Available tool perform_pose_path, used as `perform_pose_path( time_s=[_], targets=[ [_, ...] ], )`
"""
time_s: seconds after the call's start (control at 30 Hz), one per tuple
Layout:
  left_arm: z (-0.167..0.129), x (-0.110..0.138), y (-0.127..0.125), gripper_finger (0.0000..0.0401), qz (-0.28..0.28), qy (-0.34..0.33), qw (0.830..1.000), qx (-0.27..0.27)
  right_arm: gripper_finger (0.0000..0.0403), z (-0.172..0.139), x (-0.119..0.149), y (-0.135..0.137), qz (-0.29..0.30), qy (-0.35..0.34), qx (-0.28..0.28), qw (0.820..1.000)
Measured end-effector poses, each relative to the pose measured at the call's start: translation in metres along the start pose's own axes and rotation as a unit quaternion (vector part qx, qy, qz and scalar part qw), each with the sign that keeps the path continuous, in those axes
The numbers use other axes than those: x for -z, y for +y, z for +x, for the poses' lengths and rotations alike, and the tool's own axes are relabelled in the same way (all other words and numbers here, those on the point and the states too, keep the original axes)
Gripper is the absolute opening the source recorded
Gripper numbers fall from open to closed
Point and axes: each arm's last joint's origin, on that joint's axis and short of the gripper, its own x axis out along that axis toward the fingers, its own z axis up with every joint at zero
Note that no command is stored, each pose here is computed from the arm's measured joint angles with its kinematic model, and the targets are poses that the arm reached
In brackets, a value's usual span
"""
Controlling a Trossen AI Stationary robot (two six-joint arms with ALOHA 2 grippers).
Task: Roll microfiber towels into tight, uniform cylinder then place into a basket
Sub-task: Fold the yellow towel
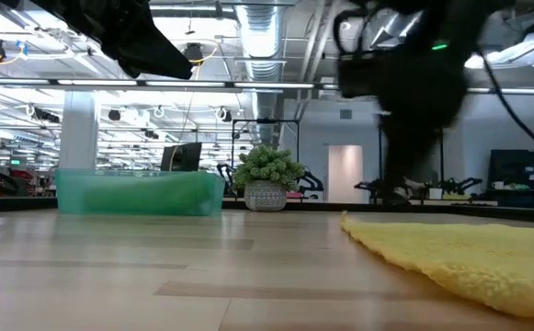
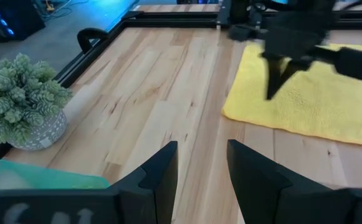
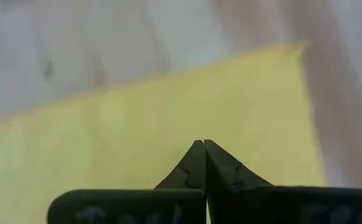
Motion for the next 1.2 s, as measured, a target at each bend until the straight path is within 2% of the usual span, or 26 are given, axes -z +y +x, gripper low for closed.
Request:
perform_pose_path(
  time_s=[0.17,0.4,0.67,0.8,1.03,1.2],
  targets=[
    [0.000,0.000,0.000,0.0130,0.000,0.000,1.000,0.000,0.0014,-0.011,0.037,0.022,-0.005,0.060,0.009,0.998],
    [0.000,0.000,0.000,0.0130,-0.010,0.000,1.000,0.000,0.0006,-0.029,0.086,0.044,0.019,0.111,0.039,0.993],
    [0.000,0.000,0.000,0.0130,-0.011,0.000,1.000,0.000,0.0013,-0.043,0.119,0.052,0.073,0.167,0.075,0.980],
    [0.000,0.000,0.000,0.0130,-0.011,0.000,1.000,0.000,0.0011,-0.044,0.120,0.050,0.085,0.176,0.087,0.977],
    [0.000,0.000,0.000,0.0130,-0.016,0.000,1.000,0.000,0.0011,-0.035,0.104,0.042,0.113,0.187,0.084,0.972],
    [0.000,0.000,0.000,0.0130,-0.019,0.000,1.000,0.000,0.0009,-0.023,0.088,0.043,0.100,0.167,0.022,0.981]
  ],
)
